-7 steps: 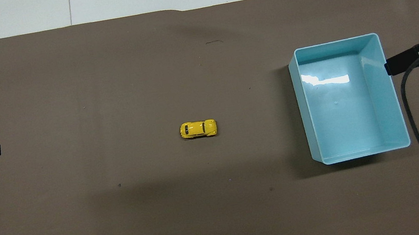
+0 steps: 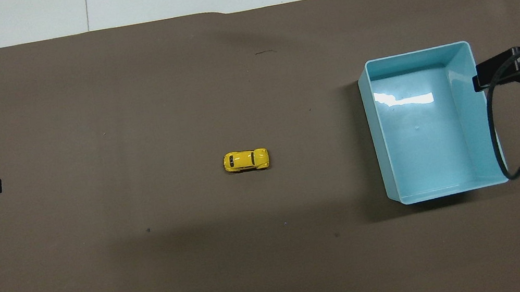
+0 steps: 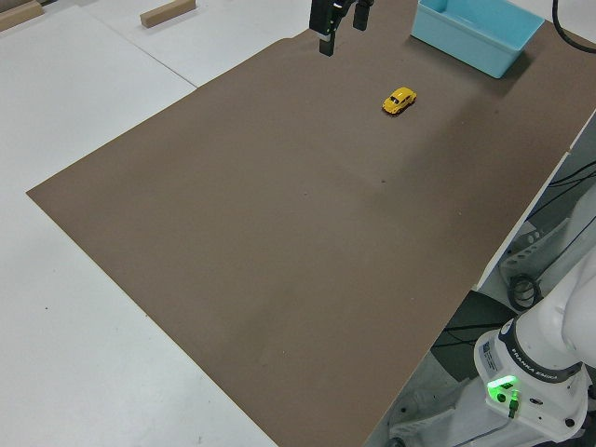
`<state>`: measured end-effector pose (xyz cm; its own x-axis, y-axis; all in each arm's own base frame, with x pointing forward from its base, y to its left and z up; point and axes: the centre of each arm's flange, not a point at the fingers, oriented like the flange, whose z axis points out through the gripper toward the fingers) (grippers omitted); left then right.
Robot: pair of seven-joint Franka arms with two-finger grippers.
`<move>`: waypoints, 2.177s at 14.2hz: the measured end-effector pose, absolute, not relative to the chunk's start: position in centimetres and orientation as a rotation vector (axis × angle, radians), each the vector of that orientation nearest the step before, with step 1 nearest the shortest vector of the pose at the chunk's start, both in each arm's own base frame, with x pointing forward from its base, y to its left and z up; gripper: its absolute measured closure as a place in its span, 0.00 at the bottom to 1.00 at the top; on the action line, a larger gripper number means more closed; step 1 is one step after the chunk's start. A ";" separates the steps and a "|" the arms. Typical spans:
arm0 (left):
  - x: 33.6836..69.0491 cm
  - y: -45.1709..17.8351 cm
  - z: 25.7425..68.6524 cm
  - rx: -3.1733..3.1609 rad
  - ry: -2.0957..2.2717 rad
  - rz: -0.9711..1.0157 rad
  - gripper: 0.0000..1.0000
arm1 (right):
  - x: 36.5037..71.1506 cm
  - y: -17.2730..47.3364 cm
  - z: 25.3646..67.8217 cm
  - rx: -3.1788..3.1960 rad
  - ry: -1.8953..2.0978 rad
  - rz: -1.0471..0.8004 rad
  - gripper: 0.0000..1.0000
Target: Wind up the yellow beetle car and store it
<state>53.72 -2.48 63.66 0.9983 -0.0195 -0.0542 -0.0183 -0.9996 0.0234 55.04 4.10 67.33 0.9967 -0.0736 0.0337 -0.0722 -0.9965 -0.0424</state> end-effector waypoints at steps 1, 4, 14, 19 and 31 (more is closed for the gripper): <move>53.8 -2.6 63.5 3.117 -0.035 -0.088 0.00 | 55.0 4.1 67.3 -3.098 0.114 -0.055 0.00; 54.3 -4.2 62.7 3.117 -0.083 -0.100 0.00 | 55.1 3.8 67.3 -3.099 0.122 -0.055 0.00; 56.3 -10.6 60.2 2.976 -0.917 -0.015 0.00 | 55.1 3.0 67.4 -3.098 0.145 -0.058 0.00; 56.7 -15.0 58.0 2.824 -1.306 -0.029 0.00 | 55.0 3.0 67.5 -3.098 0.145 -0.059 0.00; 59.2 -30.3 42.5 2.416 -1.934 0.073 0.00 | 55.0 3.0 67.5 -3.098 0.146 -0.060 0.00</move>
<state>59.21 -30.30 42.49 0.2187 -0.9736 0.0656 -0.9758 -0.2188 0.0070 55.02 2.97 67.49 0.9949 -0.0945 0.0367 -0.0929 -0.9948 -0.0413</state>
